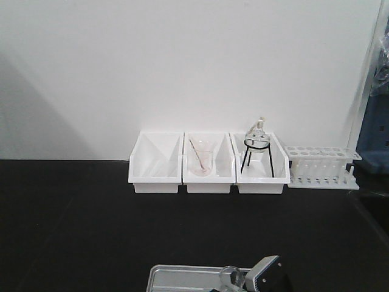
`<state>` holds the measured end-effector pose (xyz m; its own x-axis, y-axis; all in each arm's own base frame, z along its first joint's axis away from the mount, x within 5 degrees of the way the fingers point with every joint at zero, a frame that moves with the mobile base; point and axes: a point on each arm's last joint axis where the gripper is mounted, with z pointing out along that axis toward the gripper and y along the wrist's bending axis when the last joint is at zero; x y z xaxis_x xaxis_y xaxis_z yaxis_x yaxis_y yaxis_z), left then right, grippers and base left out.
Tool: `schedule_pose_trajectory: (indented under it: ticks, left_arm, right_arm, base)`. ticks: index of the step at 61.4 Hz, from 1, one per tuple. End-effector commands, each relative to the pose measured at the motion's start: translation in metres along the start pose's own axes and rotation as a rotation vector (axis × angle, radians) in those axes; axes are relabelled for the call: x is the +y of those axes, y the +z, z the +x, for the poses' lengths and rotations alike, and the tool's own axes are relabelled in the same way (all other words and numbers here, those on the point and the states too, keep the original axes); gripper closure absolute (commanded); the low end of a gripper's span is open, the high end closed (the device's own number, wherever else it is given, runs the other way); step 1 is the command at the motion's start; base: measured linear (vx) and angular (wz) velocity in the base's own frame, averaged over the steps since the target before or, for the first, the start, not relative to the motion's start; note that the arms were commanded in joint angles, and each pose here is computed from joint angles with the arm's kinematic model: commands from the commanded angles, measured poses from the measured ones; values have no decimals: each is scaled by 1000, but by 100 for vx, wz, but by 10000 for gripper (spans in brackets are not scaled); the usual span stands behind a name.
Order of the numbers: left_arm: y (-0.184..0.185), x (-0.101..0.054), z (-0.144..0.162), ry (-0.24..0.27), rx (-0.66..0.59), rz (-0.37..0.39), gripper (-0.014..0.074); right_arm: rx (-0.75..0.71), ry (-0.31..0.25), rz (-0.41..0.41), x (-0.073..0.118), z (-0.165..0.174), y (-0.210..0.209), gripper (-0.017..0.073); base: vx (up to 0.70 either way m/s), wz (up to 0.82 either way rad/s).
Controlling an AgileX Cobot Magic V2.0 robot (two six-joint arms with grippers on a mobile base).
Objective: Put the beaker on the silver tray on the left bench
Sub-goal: 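Lower the beaker onto the silver tray with the right gripper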
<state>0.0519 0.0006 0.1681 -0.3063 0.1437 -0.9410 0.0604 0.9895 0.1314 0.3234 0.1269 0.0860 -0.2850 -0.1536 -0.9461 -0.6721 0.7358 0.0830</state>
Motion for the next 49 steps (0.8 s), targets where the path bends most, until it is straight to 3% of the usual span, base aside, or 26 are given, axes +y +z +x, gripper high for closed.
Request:
schedule_pose_trajectory:
  ticks: [1,20,29,40,49]
  left_arm:
    - [2,-1,-2,-2,-71,4,592]
    - [2,-1,-2,-2,-71,4,592]
    - [2,-1,-2,-2,-71,4,592]
    - [2,-1,-2,-2,-71,4,592]
    - [2,-1,-2,-2,-71,4,592]
  right_arm:
    - [-122,-36,0,-1,-27,-1,393]
    - [-121,-36,0,-1,-26,-1,35]
    - [-124,-30,7,-2,-27,-1,-81]
    - [-166,-48,11,-1,-41,-6,-108]
    - [-272,-106,22,4,-82,-23,-86]
  base:
    - [0,0]
    - [0,0]
    - [0,0]
    - [0,0]
    - [0,0]
